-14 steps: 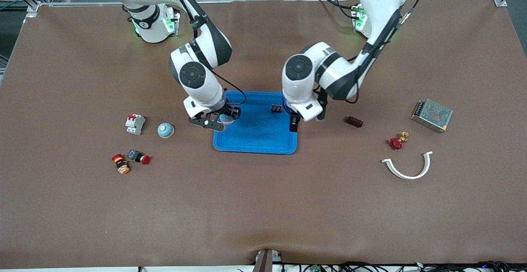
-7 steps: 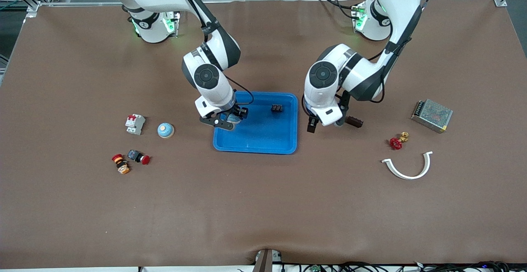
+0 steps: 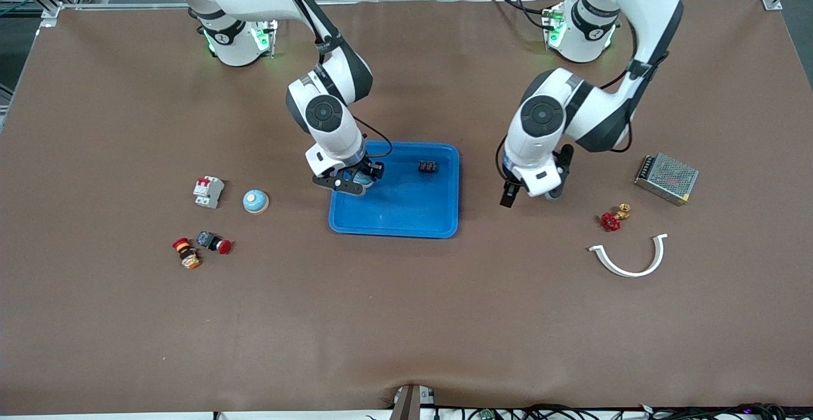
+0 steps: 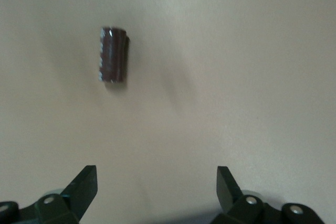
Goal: Place electrolytic capacitor and blue bell in tray
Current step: 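Open the left gripper, reach the second capacitor while the right gripper sets the bell, then move the right gripper to the second bell while the left gripper lowers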
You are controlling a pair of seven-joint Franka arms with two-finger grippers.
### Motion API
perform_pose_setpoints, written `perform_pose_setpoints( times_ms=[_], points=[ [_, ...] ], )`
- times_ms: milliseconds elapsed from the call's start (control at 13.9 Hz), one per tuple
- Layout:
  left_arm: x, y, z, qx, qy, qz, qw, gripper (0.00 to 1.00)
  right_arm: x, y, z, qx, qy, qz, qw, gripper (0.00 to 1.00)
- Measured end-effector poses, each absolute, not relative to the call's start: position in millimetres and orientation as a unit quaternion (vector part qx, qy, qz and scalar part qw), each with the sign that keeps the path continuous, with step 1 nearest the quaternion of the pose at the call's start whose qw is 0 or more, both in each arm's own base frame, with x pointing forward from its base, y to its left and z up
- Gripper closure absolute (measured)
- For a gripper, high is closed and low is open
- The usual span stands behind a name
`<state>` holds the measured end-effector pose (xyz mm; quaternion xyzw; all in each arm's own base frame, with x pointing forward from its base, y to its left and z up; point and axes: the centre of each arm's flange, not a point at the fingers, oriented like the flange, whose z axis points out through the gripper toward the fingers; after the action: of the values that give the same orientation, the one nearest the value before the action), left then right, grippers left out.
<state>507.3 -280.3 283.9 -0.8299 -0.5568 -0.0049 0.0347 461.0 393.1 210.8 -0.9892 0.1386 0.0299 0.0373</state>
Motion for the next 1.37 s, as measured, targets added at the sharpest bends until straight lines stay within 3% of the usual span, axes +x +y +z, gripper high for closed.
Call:
perform_pose_setpoints(
  times_ms=[719, 791, 1007, 1223, 1367],
  points=[
    [506.2, -197.3, 279.3, -0.845, -0.534, -0.015, -0.032, 0.00, 448.1, 407.9, 196.0, -0.991, 0.125, 0.024, 0.039, 0.35],
    [506.3, -195.8, 278.7, -0.849, -0.528, -0.015, -0.032, 0.00, 448.1, 407.9, 196.0, -0.991, 0.125, 0.024, 0.039, 0.30],
    [505.3, -189.9, 274.9, -0.856, -0.516, -0.015, -0.032, 0.00, 449.7, 408.0, 197.4, -0.991, 0.126, 0.022, 0.040, 0.01],
    [484.3, -189.7, 250.1, -0.857, -0.512, -0.016, -0.056, 0.00, 458.7, 410.8, 220.7, -0.991, 0.126, 0.027, 0.039, 0.00],
    [468.1, -188.8, 231.2, -0.858, -0.510, -0.010, -0.067, 0.00, 471.8, 406.6, 270.2, -0.990, 0.126, 0.051, 0.026, 0.00]
  ],
)
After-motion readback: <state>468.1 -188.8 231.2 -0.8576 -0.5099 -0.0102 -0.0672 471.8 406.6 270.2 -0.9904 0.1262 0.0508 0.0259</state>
